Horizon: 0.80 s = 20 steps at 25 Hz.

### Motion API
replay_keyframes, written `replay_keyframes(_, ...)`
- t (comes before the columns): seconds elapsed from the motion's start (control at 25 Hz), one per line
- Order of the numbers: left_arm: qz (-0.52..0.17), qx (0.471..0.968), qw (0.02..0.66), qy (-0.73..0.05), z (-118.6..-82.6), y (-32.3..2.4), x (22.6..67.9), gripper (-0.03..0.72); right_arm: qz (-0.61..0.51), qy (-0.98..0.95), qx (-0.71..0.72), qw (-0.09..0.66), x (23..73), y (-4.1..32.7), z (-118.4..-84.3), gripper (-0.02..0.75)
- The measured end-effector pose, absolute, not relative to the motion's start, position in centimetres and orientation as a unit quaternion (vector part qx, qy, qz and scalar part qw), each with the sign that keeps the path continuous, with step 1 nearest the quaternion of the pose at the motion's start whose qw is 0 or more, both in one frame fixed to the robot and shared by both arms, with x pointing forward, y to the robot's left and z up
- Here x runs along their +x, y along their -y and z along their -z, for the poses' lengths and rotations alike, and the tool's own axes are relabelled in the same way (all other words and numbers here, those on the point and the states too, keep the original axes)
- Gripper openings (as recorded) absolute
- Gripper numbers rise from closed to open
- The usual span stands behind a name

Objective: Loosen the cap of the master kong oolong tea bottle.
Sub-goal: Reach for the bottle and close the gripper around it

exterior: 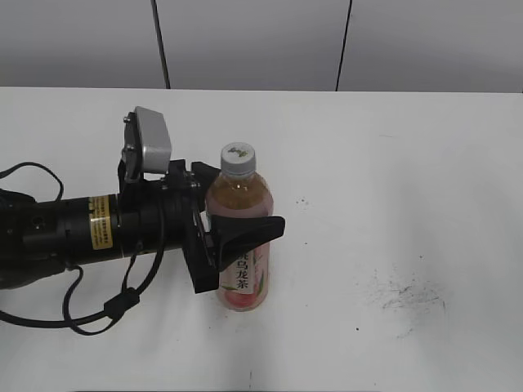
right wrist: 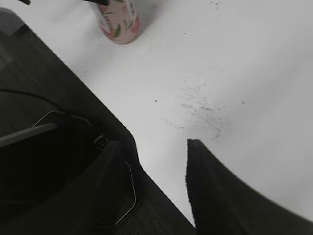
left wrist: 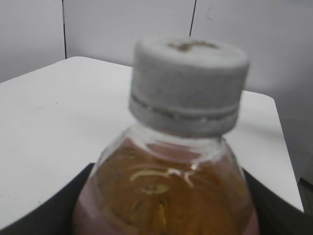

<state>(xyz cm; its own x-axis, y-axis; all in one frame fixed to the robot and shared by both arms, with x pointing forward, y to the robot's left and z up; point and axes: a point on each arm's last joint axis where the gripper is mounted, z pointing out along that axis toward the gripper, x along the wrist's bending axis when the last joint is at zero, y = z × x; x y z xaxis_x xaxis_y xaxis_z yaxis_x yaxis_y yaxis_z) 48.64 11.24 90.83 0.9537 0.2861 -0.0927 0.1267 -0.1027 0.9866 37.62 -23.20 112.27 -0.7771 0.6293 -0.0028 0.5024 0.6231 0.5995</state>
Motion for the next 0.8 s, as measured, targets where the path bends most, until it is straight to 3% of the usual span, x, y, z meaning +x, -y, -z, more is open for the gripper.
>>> replay_keyframes(0.52, -0.064, 0.741, 0.655, -0.132, -90.8, -11.2, 48.6, 0.446, -0.301, -0.926, 0.228, 0.021, 45.5, 12.3, -115.9, 0.319)
replay_keyframes(0.8, -0.065, 0.741, 0.655, -0.132, -90.8, -11.2, 48.6, 0.446, -0.245, -0.935, 0.249, 0.064, 47.9, 5.7, -115.4, 0.325)
